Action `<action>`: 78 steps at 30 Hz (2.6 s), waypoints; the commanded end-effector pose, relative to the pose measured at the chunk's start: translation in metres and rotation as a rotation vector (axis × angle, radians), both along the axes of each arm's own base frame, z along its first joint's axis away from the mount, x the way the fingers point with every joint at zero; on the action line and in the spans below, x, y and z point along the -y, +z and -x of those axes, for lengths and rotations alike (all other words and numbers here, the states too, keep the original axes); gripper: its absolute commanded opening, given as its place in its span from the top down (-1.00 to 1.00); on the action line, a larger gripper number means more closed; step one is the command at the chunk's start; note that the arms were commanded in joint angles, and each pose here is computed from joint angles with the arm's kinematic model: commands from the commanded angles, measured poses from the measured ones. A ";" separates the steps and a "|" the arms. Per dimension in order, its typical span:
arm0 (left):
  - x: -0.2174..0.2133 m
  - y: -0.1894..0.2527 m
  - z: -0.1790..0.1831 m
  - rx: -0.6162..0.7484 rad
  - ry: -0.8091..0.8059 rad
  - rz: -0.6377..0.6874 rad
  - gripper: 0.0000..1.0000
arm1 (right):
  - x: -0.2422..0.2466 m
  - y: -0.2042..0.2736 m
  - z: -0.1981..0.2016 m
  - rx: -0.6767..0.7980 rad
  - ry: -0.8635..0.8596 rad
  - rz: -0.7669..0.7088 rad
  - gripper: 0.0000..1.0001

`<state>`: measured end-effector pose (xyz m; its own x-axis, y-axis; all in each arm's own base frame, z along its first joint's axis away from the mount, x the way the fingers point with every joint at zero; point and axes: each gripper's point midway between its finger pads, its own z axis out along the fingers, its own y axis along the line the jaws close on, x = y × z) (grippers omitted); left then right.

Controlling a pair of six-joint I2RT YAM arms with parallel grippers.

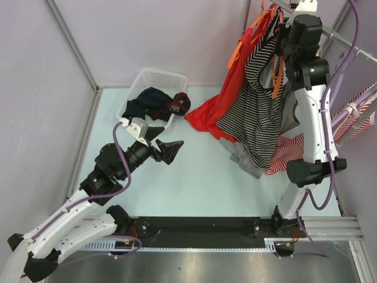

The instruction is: Place the tank top on the hanger

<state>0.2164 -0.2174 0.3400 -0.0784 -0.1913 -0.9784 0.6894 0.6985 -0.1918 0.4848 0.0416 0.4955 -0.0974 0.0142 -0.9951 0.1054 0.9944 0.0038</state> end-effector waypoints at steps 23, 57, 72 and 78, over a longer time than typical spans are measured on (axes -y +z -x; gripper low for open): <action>0.005 0.009 0.002 0.008 -0.029 0.048 -0.99 | 0.025 -0.007 -0.020 0.023 -0.092 -0.107 1.00; 0.001 0.012 0.002 0.019 -0.013 0.050 -0.99 | -0.005 0.026 0.053 0.110 -0.162 -0.089 -0.72; -0.012 0.011 -0.009 0.036 0.077 0.023 -0.99 | -0.054 0.044 0.137 0.203 0.117 -0.104 -0.77; -0.015 0.006 -0.019 0.031 0.123 -0.020 -0.99 | -0.115 0.029 0.180 0.242 0.377 -0.006 -0.77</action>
<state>0.2252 -0.2101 0.3379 -0.0675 -0.1934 -0.9788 0.6434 0.7414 -0.1909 0.3303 0.1217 0.5100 0.0371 0.0778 -0.9963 -0.1163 0.9905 0.0731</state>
